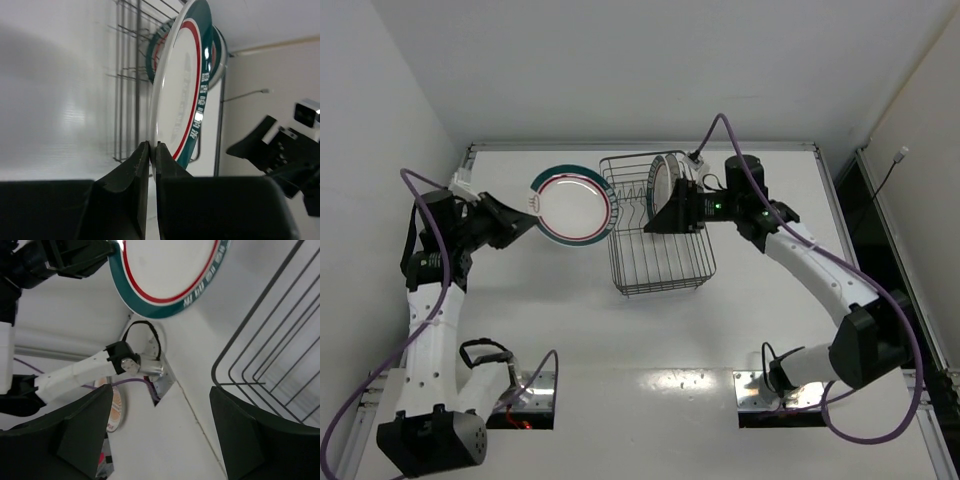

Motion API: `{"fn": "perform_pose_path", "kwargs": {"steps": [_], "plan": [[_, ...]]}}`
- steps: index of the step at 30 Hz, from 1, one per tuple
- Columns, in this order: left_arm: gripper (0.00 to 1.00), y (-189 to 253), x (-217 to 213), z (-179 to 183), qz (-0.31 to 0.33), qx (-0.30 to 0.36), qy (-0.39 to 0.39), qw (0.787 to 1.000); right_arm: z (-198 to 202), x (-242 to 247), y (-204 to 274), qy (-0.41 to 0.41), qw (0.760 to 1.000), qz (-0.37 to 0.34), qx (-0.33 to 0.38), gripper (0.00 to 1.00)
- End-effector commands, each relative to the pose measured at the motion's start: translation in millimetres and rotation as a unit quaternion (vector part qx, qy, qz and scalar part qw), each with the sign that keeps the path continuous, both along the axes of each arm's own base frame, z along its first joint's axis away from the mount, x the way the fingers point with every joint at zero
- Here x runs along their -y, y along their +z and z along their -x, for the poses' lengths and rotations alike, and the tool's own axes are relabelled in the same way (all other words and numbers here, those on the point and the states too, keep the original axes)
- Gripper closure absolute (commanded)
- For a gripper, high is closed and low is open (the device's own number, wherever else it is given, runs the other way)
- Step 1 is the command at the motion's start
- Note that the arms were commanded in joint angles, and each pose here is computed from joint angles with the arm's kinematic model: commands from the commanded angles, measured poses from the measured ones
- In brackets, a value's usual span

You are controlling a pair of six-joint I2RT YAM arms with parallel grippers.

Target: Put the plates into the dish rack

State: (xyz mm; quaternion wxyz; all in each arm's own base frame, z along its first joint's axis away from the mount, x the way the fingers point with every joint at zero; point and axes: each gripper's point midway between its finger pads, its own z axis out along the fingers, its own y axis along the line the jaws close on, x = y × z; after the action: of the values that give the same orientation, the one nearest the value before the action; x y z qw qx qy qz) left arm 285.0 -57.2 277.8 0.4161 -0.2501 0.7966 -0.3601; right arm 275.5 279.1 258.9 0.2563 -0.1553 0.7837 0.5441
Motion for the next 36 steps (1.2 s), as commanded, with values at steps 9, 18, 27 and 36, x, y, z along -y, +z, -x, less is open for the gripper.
{"fn": "perform_pose_path", "kwargs": {"steps": [9,18,27,36], "plan": [[1.00,76.1,76.2,20.0,0.097,0.111,-0.108,0.983,-21.5,-17.7,22.0,0.017,0.997,-0.073,0.028,0.24],[1.00,77.2,118.5,30.0,0.125,0.115,-0.167,0.971,-32.3,-23.7,30.8,0.012,0.995,-0.097,0.028,0.81],[0.25,10.9,93.2,12.1,-0.025,0.010,-0.154,0.988,-82.6,30.8,61.2,-0.191,0.973,0.048,0.116,1.00],[0.12,-12.3,27.4,6.2,-0.175,-0.040,-0.048,0.983,-145.8,79.1,56.8,-0.322,0.877,0.294,0.203,1.00]]}}
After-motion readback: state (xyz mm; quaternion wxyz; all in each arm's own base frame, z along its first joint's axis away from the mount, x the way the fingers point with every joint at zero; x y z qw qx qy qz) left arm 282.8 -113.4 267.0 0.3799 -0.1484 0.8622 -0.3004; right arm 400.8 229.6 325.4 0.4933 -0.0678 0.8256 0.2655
